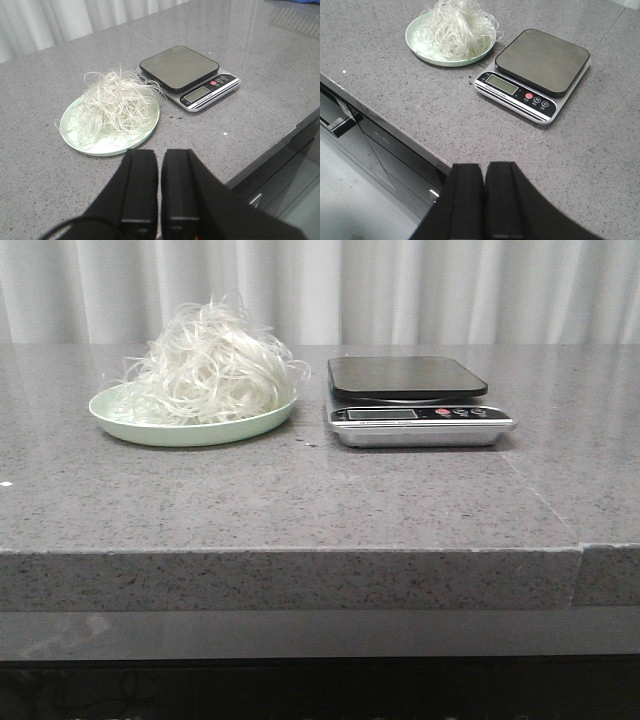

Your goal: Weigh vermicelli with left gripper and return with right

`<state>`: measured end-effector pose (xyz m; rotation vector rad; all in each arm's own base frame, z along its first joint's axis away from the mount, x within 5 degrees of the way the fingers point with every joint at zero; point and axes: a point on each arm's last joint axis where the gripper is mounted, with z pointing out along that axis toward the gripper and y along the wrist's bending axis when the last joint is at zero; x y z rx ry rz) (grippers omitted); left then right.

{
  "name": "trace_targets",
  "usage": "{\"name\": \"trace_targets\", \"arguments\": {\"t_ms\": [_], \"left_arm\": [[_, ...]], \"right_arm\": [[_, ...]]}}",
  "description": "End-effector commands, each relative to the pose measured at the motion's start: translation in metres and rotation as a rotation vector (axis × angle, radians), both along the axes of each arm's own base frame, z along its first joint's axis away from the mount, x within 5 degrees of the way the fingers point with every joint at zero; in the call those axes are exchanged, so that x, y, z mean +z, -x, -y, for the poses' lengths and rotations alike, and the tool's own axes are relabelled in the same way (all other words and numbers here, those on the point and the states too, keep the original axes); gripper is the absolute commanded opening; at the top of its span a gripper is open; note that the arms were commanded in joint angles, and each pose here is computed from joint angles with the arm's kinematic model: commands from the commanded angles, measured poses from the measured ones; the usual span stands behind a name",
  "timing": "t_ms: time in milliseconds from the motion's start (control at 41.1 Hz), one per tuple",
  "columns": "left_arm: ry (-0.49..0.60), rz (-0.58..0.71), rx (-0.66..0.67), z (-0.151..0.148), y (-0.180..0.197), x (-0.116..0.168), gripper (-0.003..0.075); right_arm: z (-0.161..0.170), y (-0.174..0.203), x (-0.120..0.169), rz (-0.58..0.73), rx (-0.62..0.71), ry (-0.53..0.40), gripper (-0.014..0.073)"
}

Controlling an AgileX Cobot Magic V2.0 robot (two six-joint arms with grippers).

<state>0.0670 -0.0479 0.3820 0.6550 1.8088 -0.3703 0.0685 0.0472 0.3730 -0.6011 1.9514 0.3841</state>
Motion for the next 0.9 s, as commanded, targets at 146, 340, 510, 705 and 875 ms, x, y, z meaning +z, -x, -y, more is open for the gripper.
{"name": "trace_targets", "arguments": {"t_ms": [146,340,510,705,875], "left_arm": [[0.067,0.069,-0.006,0.001,0.000,0.014,0.0144],[0.079,0.085,-0.006,-0.001,0.003,0.010,0.0144],[0.132,0.222,0.094,-0.015,0.010,-0.014,0.0144],[0.189,0.428,0.304,-0.031,0.013,-0.073,0.0144],[0.185,0.502,0.457,-0.039,0.012,-0.127,0.0144]], "right_arm": [[0.000,-0.002,0.012,0.075,-0.010,-0.033,0.0160],[0.000,-0.002,0.012,0.075,-0.010,-0.033,0.0160],[0.000,-0.002,0.012,0.075,-0.010,-0.033,0.0160],[0.000,-0.002,0.012,0.075,-0.010,-0.033,0.0160],[0.000,-0.002,0.012,0.075,-0.010,-0.033,0.0160]]}}
